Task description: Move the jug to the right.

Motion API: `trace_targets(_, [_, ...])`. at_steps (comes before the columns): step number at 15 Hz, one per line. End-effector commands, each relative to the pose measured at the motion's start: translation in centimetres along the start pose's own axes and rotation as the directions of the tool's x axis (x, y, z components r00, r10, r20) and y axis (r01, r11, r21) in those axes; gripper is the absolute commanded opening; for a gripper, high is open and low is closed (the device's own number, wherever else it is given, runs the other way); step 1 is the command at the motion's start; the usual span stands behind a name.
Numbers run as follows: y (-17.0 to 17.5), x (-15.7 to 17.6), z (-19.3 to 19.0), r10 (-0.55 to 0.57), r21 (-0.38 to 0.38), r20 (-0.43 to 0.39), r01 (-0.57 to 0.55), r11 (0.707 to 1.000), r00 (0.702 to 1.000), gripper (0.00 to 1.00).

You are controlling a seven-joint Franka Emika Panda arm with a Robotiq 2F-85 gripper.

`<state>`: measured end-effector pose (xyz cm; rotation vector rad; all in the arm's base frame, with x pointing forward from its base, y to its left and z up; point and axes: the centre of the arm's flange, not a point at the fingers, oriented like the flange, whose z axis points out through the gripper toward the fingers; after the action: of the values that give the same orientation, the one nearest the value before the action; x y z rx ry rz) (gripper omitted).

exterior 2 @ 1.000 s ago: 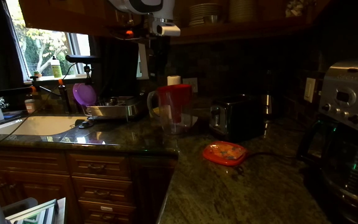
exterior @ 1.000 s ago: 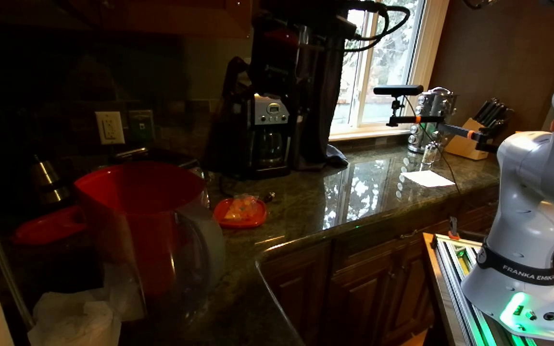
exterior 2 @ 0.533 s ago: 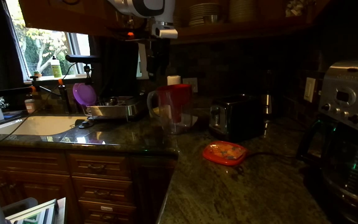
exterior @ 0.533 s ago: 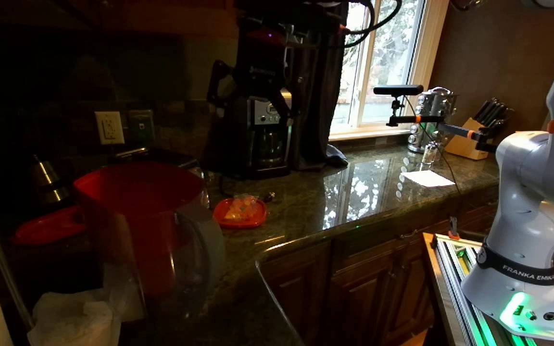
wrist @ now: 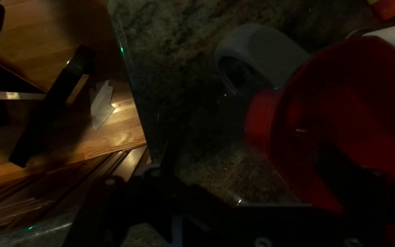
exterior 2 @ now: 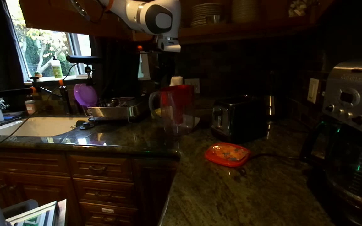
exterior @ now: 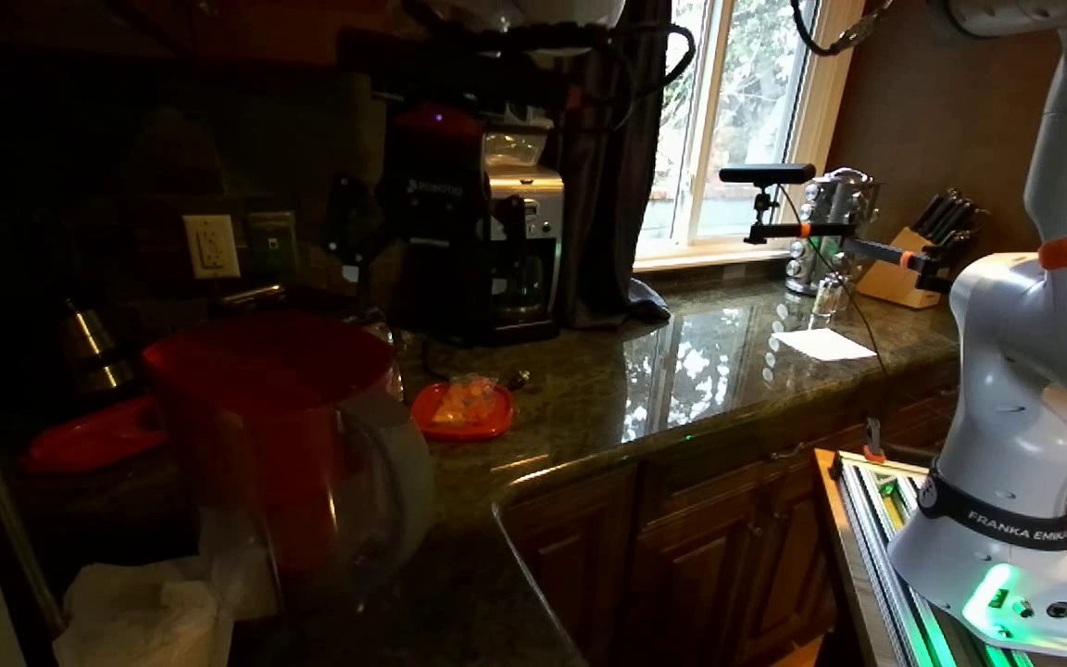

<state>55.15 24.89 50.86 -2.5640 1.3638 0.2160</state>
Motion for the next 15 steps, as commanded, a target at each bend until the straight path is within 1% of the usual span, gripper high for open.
trace_targets(1, [-2.9, -0.1, 1.7, 0.009, 0.028, -0.044, -0.008, 1.000, 0.999, 1.00])
trace_targets(3, [-3.6, -0.6, 2.7, 0.010, 0.003, -0.059, -0.010, 1.000, 0.998, 1.00])
trace_targets(4, [-3.3, -0.8, 2.6, -0.002, -0.007, -0.071, 0.001, 1.000, 0.998, 1.00])
trace_targets(5, [-2.3, -0.3, 2.5, -0.011, 0.006, -0.047, 0.012, 1.000, 0.999, 1.00])
trace_targets(8, [-2.6, -0.8, 2.7, -0.009, -0.002, -0.059, 0.009, 1.000, 0.998, 1.00])
trace_targets(10, [-2.9, -1.4, 3.4, 0.001, -0.003, -0.032, -0.001, 1.000, 0.999, 1.00])
trace_targets(14, [-4.2, -2.1, 5.3, -0.019, 0.004, -0.004, 0.019, 1.000, 1.000, 1.00])
trace_targets(15, [-4.3, -2.2, 5.5, -0.019, -0.005, -0.005, 0.019, 1.000, 1.000, 1.00])
